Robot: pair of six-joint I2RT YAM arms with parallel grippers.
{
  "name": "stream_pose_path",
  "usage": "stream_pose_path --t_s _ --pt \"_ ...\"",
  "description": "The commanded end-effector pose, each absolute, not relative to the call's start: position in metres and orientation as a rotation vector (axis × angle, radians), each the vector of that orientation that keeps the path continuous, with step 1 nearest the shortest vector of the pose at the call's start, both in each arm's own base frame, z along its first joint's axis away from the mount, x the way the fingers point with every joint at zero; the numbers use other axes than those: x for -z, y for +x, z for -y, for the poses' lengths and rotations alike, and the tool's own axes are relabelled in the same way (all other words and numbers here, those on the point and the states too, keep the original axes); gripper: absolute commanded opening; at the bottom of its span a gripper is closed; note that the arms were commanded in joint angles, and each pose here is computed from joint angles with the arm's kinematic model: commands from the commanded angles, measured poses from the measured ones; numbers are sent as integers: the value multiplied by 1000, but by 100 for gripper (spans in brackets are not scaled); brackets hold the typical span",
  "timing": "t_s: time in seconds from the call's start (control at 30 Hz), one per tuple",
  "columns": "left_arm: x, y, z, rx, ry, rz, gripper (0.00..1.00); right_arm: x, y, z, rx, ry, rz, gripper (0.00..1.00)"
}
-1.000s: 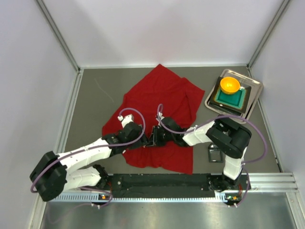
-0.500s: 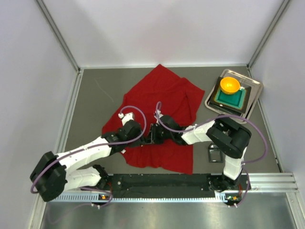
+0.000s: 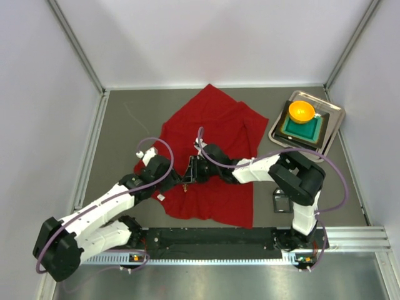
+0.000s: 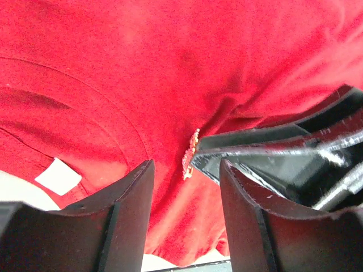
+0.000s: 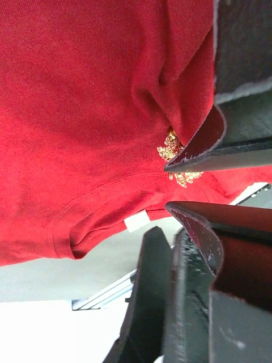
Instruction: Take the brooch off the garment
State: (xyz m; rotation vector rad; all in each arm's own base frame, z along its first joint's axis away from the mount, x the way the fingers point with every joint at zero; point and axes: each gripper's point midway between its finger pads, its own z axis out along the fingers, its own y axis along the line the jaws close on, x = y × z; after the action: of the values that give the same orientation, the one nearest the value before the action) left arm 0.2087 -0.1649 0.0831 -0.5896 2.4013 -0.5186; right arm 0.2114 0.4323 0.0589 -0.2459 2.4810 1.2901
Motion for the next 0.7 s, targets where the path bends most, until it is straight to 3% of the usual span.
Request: stream_pose_path --t_s 0.0,0.1,0.23,0.43,0.53,0.67 --pt "-80 216 170 635 -628 -2450 54 -84 207 -437 -1338 -298 -2410 29" --pt "-82 221 176 663 -550 -2470 67 -90 207 -433 -1334 -298 -2399 32" --pt "-82 221 189 713 -438 -2537 70 -101 209 -423 -1326 -263 -2394 33" --pt "-70 225 189 627 -305 -2624 59 -108 219 -384 -1244 -157 -2386 34" --pt "-63 229 191 613 -232 -2659 46 -114 219 -369 -1213 -148 -2370 34" --pt "-54 228 196 623 -165 -2719 39 -113 215 -362 -1192 -160 -2369 34"
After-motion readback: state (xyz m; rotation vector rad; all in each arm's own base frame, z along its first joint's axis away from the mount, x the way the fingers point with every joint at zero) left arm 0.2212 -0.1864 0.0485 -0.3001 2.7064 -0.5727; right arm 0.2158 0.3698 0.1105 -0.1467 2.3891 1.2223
